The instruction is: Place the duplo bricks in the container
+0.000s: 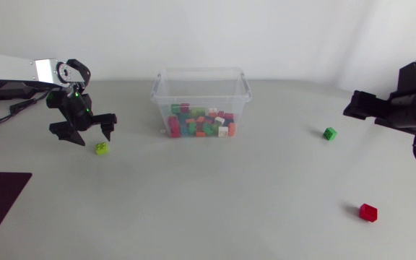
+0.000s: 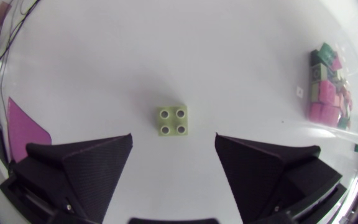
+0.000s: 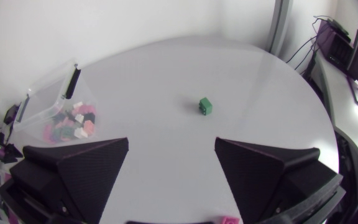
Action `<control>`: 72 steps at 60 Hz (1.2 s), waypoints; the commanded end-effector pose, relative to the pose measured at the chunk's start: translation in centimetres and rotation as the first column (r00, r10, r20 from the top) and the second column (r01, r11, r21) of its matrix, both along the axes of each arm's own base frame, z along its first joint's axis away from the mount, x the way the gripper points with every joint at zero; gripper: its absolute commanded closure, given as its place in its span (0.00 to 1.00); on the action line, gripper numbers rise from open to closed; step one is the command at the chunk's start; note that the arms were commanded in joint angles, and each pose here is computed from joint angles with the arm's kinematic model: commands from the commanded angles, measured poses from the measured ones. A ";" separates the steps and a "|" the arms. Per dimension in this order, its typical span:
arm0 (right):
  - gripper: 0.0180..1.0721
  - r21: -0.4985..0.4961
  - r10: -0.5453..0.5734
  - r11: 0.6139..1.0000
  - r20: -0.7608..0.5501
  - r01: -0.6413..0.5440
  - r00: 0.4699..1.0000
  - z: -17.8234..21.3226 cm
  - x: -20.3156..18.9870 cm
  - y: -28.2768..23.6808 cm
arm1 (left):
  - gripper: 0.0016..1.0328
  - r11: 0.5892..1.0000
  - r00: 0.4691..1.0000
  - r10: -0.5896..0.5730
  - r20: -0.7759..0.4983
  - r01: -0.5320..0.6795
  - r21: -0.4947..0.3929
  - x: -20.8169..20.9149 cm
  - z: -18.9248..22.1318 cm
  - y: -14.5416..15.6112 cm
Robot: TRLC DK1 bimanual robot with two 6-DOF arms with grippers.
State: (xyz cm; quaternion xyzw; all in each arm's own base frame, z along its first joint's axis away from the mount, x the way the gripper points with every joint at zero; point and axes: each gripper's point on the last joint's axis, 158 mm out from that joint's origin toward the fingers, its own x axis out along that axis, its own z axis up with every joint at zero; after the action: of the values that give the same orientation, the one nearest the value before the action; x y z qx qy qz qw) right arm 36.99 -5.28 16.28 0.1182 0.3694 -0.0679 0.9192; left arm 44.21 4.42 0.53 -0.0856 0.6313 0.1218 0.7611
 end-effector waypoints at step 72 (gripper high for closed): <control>0.08 -0.015 -0.080 0.997 -0.268 0.078 0.960 -8.0 6.7 -0.8 | 0.55 0.994 0.993 0.105 -0.049 -0.105 0.000 1.3 -6.1 1.2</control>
State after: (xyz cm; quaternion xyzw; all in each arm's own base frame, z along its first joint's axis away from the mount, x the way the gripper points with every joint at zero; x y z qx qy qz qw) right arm 43.04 -6.24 8.46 0.1115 0.4802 -0.1122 0.8628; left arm 45.99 5.04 -4.14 -0.1050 0.6367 0.1463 0.7498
